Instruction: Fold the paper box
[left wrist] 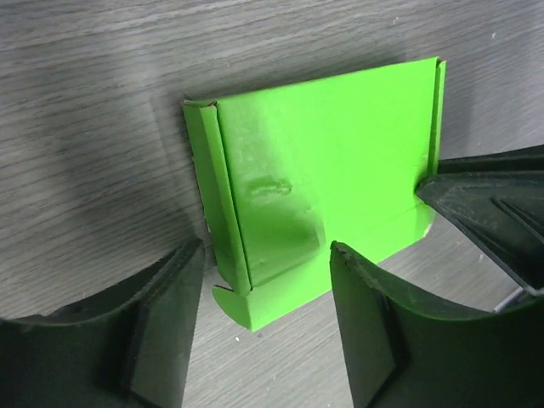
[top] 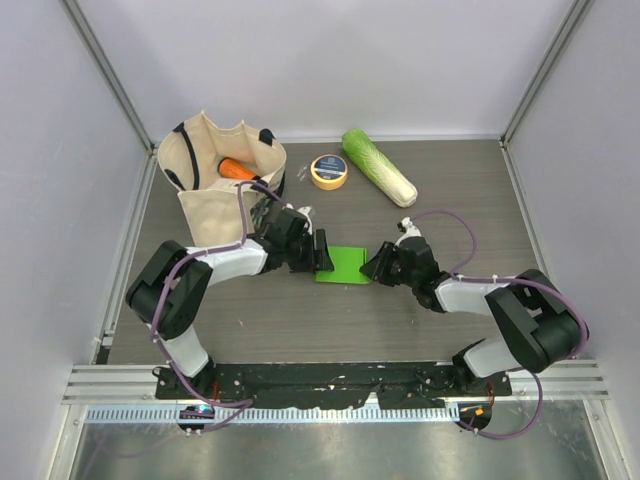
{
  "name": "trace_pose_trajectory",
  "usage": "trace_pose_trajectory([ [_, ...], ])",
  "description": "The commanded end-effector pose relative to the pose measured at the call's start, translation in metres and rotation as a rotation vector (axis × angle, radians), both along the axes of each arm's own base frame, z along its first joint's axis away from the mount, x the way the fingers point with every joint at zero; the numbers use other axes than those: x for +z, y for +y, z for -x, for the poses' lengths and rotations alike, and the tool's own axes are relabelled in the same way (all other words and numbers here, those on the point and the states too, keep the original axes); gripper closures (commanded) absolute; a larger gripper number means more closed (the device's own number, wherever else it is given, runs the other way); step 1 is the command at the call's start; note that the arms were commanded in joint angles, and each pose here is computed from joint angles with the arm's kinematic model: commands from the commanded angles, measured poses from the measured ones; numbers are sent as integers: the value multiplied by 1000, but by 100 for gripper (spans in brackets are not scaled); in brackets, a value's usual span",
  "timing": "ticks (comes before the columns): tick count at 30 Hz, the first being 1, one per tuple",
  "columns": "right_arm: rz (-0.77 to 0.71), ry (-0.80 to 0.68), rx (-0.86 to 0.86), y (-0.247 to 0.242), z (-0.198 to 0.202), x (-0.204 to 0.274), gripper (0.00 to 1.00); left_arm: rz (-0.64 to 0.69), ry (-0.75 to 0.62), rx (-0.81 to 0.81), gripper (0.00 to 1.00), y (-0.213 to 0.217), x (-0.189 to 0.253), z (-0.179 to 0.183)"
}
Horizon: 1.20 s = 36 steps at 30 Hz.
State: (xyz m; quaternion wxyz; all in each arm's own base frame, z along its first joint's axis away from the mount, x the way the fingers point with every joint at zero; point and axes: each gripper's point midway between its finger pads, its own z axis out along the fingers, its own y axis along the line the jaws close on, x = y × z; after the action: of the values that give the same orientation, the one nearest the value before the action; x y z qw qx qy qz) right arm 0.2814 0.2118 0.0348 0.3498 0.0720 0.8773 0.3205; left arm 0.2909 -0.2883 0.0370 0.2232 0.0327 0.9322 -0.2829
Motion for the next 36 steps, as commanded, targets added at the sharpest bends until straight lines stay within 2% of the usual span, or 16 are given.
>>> trace_pose_trajectory([
  [1,-47,67,-32,-9,3,-12,74,84,47,24,34,6,12,2],
  [9,-104,174,-34,-20,6,-26,77,221,133,31,32,0,8,2],
  [13,-157,208,-29,-25,10,-30,79,283,117,15,32,-10,16,-1],
  [23,-187,236,-35,-31,14,-37,80,319,130,-4,31,-20,19,-7],
  [30,-217,263,-61,-41,16,-43,80,280,143,46,32,-15,5,-12],
  [36,-209,254,-39,-41,17,-42,80,337,126,6,32,-29,13,-21],
])
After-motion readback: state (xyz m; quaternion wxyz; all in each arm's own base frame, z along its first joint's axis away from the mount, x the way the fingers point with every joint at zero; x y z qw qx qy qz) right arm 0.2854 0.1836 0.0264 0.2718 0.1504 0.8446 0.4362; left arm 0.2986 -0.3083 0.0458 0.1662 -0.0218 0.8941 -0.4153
